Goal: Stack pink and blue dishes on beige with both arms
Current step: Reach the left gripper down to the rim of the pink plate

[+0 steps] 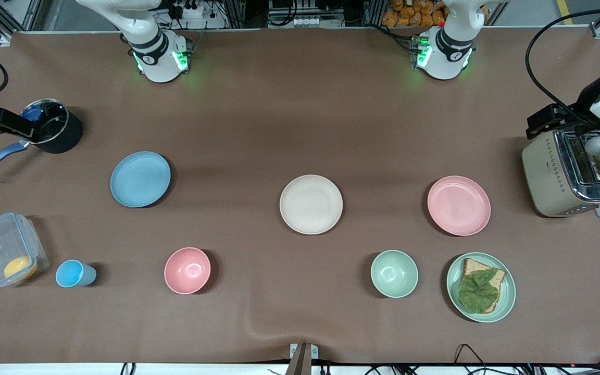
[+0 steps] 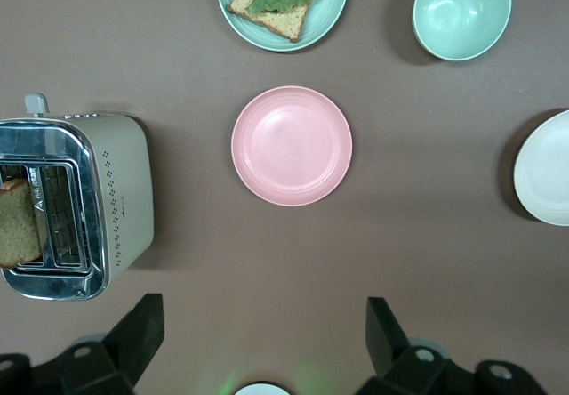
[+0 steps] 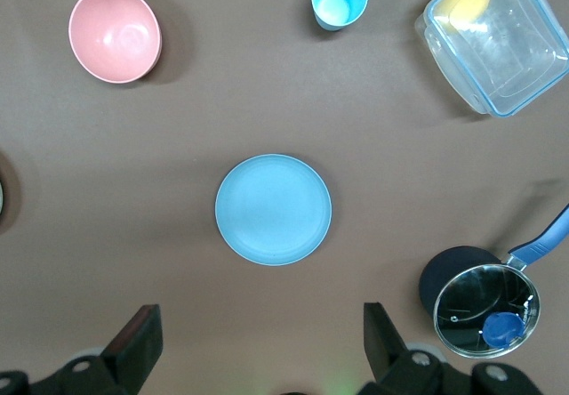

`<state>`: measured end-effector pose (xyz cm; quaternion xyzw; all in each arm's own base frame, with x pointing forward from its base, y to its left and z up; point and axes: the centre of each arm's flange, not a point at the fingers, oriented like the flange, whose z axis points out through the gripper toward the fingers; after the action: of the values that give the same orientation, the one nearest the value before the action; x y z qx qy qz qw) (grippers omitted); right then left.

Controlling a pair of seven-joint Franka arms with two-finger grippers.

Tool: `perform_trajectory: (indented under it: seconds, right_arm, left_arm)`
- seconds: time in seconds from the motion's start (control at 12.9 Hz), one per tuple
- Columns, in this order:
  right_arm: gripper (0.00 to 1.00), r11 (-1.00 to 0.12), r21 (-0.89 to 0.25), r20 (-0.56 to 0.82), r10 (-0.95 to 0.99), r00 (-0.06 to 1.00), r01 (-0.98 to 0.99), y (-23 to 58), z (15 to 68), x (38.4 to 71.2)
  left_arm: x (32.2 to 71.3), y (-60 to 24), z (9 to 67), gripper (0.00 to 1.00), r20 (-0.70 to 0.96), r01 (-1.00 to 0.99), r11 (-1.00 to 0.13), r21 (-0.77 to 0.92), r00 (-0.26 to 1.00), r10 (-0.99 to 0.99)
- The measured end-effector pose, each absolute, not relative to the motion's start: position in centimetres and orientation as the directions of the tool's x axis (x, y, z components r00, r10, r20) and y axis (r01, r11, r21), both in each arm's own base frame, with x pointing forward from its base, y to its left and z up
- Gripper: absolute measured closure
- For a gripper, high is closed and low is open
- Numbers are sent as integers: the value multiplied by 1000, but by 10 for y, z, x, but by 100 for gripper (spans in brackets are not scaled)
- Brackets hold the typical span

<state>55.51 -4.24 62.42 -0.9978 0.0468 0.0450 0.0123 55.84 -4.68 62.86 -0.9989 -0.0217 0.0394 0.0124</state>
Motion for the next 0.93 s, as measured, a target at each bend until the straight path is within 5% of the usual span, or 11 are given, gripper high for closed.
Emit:
perform_trajectory:
  seconds: [0.93]
  right_arm:
    - [0,-995,-20,-92,-93,991,-95,-42,624,555]
  left_arm:
    - [573,-38,585,0,-131,42,-997,-68,990,51]
